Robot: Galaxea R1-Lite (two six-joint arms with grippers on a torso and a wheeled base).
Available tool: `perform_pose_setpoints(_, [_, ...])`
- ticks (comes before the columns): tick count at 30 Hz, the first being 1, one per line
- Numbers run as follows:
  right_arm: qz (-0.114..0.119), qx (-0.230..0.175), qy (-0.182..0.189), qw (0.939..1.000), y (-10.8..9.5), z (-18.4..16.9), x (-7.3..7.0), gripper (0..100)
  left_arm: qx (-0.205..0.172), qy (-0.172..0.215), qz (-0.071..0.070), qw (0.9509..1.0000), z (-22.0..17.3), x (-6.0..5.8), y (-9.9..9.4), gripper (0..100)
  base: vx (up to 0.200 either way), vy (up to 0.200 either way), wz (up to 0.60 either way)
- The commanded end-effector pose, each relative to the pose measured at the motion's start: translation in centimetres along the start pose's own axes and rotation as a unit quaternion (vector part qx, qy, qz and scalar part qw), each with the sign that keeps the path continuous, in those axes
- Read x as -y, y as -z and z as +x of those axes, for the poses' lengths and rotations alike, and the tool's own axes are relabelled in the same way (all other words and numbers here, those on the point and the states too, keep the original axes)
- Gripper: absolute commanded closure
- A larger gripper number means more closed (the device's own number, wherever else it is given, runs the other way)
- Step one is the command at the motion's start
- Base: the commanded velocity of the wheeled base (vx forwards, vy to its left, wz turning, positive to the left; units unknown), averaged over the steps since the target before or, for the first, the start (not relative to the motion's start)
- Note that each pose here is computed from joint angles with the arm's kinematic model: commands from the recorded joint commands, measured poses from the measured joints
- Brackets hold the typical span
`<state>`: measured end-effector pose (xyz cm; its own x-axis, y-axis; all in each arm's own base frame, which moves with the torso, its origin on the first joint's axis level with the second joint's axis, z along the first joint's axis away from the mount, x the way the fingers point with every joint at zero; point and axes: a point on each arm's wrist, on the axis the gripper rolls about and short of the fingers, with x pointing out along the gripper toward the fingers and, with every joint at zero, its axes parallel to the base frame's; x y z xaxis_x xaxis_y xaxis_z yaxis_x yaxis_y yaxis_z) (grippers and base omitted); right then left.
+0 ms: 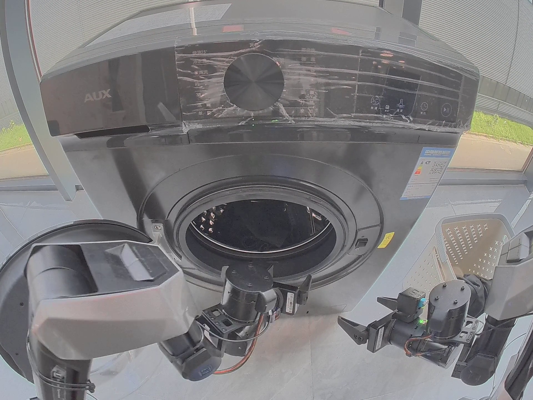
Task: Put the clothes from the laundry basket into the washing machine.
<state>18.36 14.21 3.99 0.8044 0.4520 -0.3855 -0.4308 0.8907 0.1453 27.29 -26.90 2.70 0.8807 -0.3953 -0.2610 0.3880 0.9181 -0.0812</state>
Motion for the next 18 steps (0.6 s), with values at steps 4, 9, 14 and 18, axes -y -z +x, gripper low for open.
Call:
perform_pose_setpoints(4, [0.008,0.040,0.000,0.9992,-1.6,-1.3,0.2,0,0.065,0.033,-0.023,0.9971,-7.5,-0.1,-5.9,0,0.000,0.000,0.00])
perform_pose_setpoints(9, [0.009,0.098,-0.023,0.9949,-3.8,-2.7,-0.6,0,0.113,0.060,-0.056,0.9902,-13.5,-0.9,-8.8,0,0.000,0.000,0.00])
perform_pose_setpoints(14, [0.018,0.141,-0.022,0.9896,-5.3,-4.0,-0.4,0,0.153,0.060,-0.089,0.9824,-18.0,-3.2,-10.5,0,0.000,0.000,0.00])
perform_pose_setpoints(18, [0.030,0.186,0.008,0.9821,-6.7,-5.8,1.3,0,0.173,0.050,-0.109,0.9776,-20.5,-5.1,-10.8,0,0.000,0.000,0.00])
